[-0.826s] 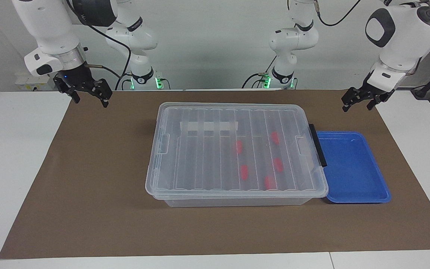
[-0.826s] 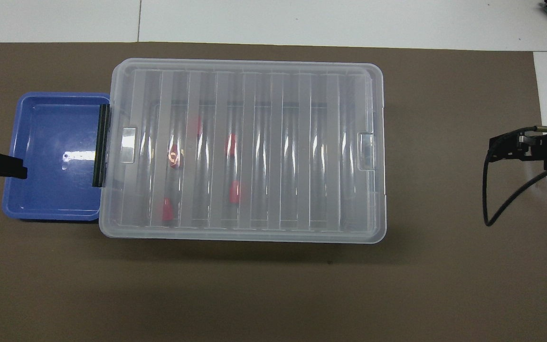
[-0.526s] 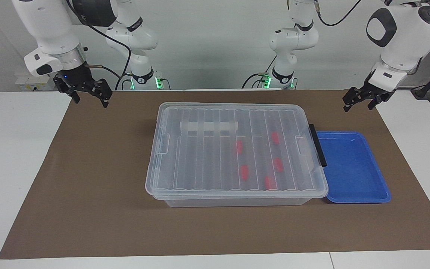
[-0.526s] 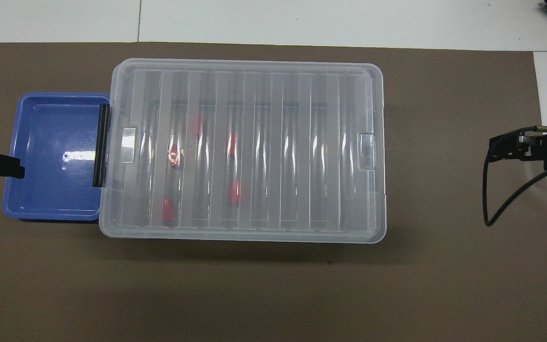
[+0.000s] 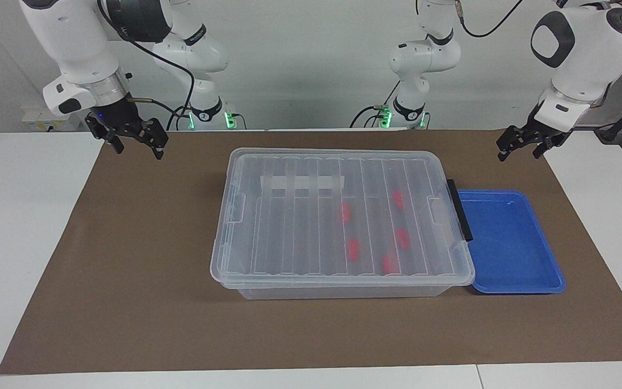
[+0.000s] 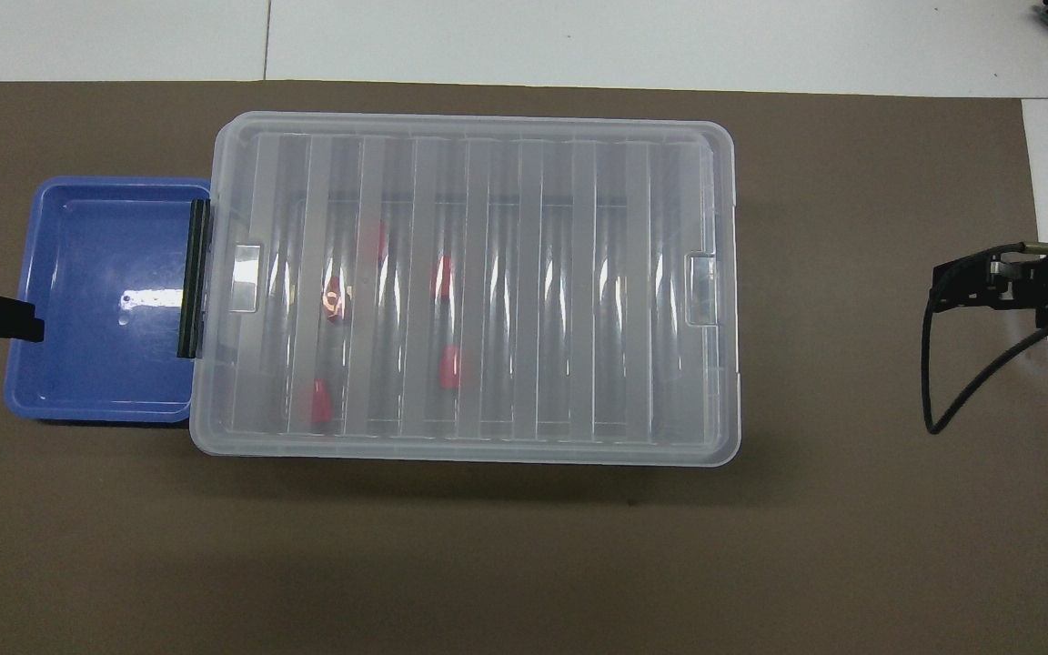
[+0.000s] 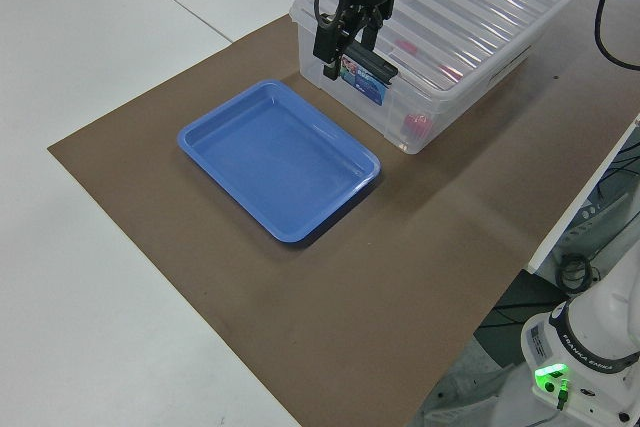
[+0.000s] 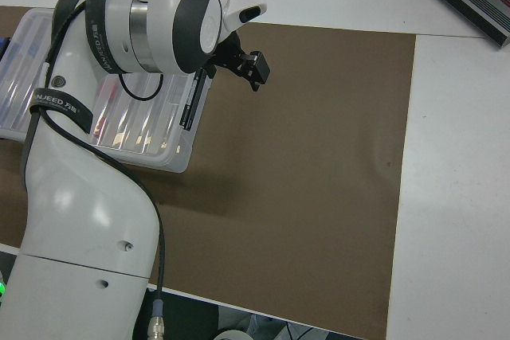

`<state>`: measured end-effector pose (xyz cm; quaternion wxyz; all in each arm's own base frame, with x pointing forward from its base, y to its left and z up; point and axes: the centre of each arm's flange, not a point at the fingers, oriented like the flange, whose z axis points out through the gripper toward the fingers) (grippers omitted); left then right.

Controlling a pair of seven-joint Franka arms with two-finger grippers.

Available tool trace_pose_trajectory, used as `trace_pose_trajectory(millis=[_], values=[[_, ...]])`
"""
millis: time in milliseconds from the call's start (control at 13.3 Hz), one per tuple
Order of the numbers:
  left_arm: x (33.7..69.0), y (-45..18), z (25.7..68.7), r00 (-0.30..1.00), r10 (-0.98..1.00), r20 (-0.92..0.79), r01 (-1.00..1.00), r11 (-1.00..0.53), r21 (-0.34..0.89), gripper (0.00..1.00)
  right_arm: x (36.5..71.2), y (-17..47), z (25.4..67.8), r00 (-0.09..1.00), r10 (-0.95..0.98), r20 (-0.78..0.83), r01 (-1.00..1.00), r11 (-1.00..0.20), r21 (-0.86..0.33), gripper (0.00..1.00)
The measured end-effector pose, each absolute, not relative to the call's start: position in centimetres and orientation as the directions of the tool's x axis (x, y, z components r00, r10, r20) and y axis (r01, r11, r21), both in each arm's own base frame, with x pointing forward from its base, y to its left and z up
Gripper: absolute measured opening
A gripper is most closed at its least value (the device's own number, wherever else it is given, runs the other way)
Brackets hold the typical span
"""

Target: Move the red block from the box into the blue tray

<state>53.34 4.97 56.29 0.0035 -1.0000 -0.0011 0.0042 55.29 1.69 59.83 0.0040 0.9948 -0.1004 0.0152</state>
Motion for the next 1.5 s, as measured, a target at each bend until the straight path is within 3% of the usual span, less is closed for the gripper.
trace_pose_trajectory(millis=[751,1502], values=[[53.3,5.0,56.3,1.000,0.002,-0.008,0.002,-1.000,-0.007,1.00,57.1,13.6,49.8,0.982,-0.161,0.101,-0.158,-0.987,-0.040,1.00],[53.4,4.5,57.0,1.000,-0.006,0.010,-0.005,-1.000,-0.009,1.00,55.2,12.7,45.7,0.990,-0.131,0.053,-0.130,-0.991,-0.014,1.00]])
